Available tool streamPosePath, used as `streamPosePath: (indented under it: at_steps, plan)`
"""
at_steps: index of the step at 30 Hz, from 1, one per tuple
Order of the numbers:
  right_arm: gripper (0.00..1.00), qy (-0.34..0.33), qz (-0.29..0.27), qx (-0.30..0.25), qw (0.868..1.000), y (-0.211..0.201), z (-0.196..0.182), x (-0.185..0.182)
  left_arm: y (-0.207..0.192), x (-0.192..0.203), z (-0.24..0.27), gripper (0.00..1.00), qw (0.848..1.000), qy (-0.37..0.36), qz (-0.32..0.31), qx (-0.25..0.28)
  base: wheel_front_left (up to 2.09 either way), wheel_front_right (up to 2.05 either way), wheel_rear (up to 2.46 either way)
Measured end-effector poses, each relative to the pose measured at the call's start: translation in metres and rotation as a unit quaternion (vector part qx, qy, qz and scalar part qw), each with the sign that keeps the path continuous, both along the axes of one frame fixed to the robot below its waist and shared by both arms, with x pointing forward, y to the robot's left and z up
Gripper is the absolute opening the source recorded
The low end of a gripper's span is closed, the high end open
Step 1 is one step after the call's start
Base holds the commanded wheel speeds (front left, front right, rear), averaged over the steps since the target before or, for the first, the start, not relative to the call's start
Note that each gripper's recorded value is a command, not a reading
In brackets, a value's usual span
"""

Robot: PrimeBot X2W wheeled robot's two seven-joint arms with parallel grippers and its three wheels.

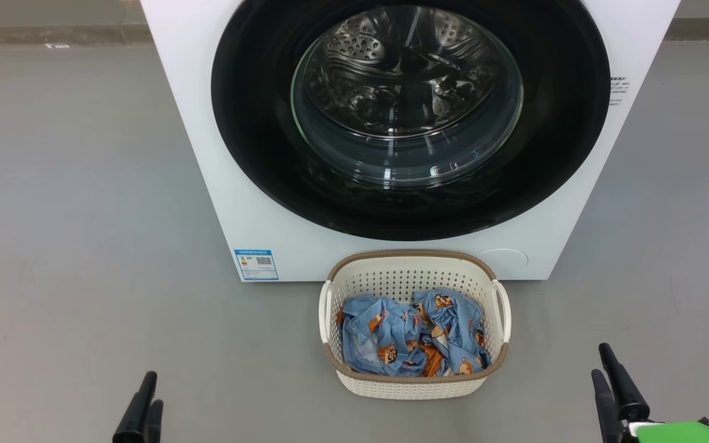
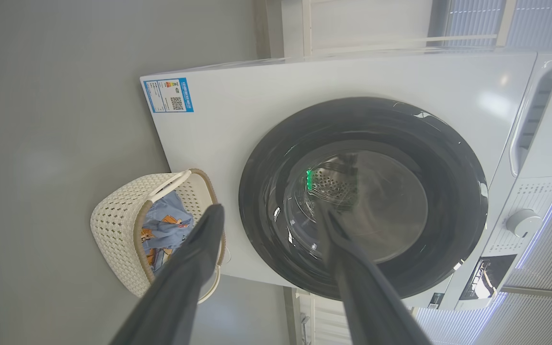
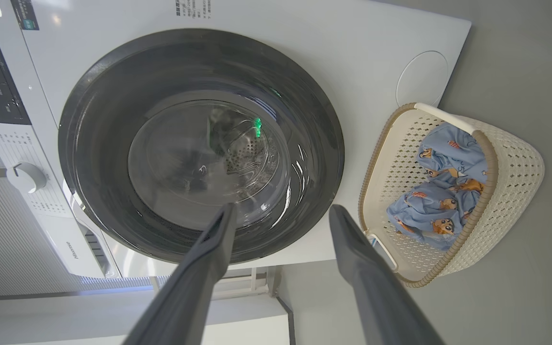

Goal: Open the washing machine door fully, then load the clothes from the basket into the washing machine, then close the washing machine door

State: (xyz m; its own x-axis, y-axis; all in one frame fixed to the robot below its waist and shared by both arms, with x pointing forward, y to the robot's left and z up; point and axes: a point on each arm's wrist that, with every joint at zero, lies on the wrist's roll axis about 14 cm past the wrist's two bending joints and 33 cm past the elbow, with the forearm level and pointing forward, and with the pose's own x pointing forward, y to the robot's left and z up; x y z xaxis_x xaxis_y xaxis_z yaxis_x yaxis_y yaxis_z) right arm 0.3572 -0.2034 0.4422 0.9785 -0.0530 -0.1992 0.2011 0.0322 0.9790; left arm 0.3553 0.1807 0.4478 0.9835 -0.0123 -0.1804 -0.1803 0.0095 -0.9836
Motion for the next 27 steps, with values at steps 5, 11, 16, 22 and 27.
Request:
streamPosePath:
  at_steps: [5,11,16,22,27]
  plan:
    - [1.0,0.0,0.011,-0.03,0.999,0.004,0.001,0.002,0.002,0.0,0.003,1.0,1.0,-0.004,0.0,0.026,0.0,0.0,0.0]
    - [1.0,0.002,0.019,-0.063,0.998,0.005,0.001,0.002,0.004,0.001,0.006,1.0,0.998,-0.009,0.0,0.055,0.0,0.0,0.0]
    - [1.0,0.004,0.031,-0.094,0.995,0.009,0.001,0.003,0.008,0.002,0.012,1.0,0.995,-0.017,-0.003,0.1,0.0,0.0,0.0]
    - [1.0,0.005,0.042,-0.134,0.99,0.011,0.001,0.004,0.009,0.003,0.016,1.0,0.989,-0.024,-0.009,0.145,0.0,0.0,0.0]
    - [1.0,0.005,0.046,-0.166,0.985,0.011,0.002,0.005,0.008,0.004,0.021,1.0,0.983,-0.031,-0.013,0.179,0.0,0.0,0.0]
